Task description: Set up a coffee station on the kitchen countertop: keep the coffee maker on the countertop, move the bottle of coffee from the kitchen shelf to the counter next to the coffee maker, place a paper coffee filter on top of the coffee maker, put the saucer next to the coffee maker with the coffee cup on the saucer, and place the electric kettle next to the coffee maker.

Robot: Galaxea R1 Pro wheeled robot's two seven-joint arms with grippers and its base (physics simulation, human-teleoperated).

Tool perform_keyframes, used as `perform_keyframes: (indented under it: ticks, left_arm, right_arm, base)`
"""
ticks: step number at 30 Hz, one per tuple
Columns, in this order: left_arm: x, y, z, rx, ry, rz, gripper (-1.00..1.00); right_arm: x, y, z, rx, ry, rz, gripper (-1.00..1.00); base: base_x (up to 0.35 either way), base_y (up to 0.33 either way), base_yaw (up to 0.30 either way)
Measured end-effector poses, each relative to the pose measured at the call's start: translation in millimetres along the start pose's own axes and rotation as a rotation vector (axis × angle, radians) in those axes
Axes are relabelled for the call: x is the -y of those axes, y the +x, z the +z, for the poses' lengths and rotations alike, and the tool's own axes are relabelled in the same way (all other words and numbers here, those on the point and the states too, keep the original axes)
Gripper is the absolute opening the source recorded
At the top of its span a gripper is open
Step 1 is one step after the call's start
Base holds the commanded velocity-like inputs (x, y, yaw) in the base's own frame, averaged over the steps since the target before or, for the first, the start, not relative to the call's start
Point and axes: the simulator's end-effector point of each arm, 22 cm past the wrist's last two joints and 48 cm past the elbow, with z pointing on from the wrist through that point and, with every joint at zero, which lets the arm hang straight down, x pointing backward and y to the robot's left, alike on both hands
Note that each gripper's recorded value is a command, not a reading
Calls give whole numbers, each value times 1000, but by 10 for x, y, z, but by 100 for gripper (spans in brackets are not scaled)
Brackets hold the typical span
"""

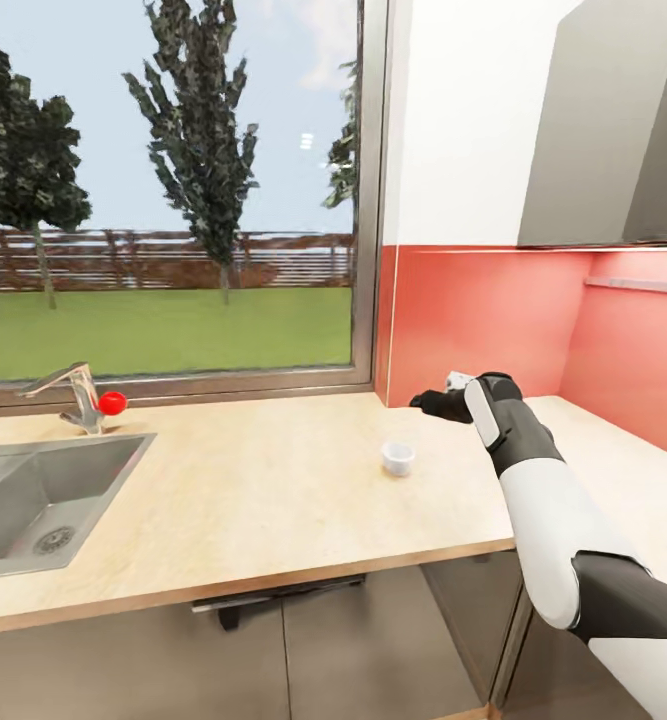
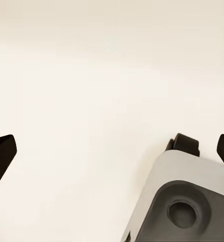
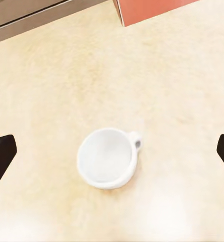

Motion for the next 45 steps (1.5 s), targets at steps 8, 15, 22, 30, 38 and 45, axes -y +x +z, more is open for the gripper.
perform_keyframes:
  ticks: [8, 15, 22, 30, 38, 45]
  left_arm:
    - [-10, 10, 9, -4, -2, 2, 100]
    - [-16, 50, 21, -13, -5, 6, 100]
    - [25, 112, 125, -23, -6, 10, 100]
    - [64, 183, 249, -34, -8, 15, 100]
    - [96, 257, 363, -45, -12, 20, 100]
    - [91, 298, 375, -55, -14, 24, 100]
  right_arm:
    - [31, 181, 110, -46, 5, 4, 100]
    - [51, 262, 183, -65, 7, 7, 100]
    - [111, 493, 345, -101, 10, 11, 100]
    - [171, 653, 481, -115, 13, 14, 100]
    - [222, 802, 607, -128, 15, 16, 100]
    - [242, 855, 665, -138, 18, 17, 100]
  base:
    - [6, 0, 31]
    - [0, 0, 93]
    - [0, 0, 95]
    - [0, 0, 18]
    - [0, 0, -75]
    - [3, 0, -81]
